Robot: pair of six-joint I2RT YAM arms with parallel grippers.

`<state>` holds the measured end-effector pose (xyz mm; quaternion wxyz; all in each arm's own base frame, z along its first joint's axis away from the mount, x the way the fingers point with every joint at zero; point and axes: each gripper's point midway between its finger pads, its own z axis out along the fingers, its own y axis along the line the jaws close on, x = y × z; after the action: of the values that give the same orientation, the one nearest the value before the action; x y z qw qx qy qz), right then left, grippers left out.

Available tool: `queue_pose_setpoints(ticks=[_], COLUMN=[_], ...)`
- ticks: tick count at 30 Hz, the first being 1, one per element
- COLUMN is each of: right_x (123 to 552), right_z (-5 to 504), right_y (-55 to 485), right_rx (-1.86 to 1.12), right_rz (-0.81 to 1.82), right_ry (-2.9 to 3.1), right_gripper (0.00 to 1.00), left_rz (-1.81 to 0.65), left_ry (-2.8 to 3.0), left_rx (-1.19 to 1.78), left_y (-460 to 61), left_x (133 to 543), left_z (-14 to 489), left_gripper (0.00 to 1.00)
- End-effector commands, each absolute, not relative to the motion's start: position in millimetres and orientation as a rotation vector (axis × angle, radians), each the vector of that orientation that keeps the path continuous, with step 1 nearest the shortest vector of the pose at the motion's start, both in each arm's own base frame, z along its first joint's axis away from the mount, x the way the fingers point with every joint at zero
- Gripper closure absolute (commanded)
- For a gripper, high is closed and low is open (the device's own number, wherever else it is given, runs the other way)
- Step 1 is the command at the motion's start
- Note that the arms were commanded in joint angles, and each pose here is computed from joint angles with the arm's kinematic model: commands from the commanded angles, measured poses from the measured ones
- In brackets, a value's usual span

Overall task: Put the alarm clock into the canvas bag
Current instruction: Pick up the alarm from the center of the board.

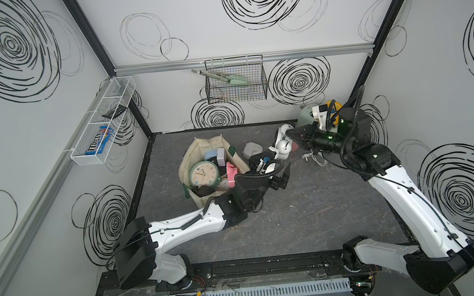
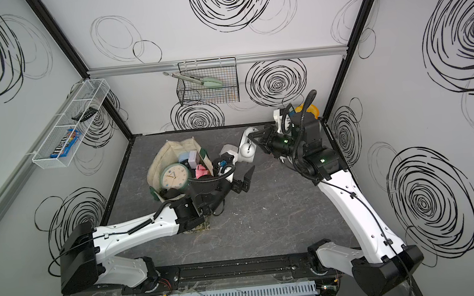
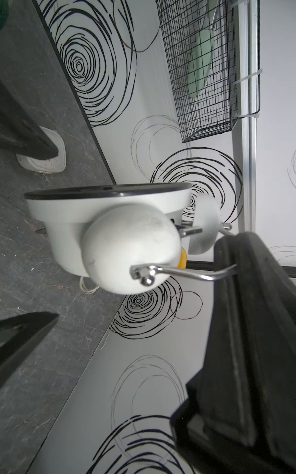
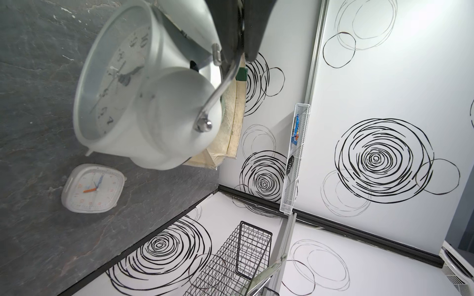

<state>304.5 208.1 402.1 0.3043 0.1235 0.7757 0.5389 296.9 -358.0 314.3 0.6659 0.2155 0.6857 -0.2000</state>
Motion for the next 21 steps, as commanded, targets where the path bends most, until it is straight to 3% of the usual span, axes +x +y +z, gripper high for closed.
queue_pose_setpoints(ticks=[1, 11, 17, 21], right_x=[292, 287, 286, 286], right_z=[432, 434, 436, 437], right_y=[209, 209, 210, 211], right_rx=[0.255, 0.242, 0.232, 0.224], right_rz=[1.493, 1.505, 1.517, 1.526], right_ry=[1.958, 1.952, 1.948, 1.943], right_gripper=[1.0, 1.0, 1.0, 1.0], left_rz=[-0.422, -0.334, -0.322, -0.359], left_ry=[1.474, 1.448, 1.446, 1.458], left_rx=[0.419, 0.375, 0.429, 0.459], left_y=[-361, -366, -373, -377], left_x=[306, 318, 316, 314], left_z=[341, 343, 338, 336], left_gripper=[0.04, 0.01, 0.19, 0.37])
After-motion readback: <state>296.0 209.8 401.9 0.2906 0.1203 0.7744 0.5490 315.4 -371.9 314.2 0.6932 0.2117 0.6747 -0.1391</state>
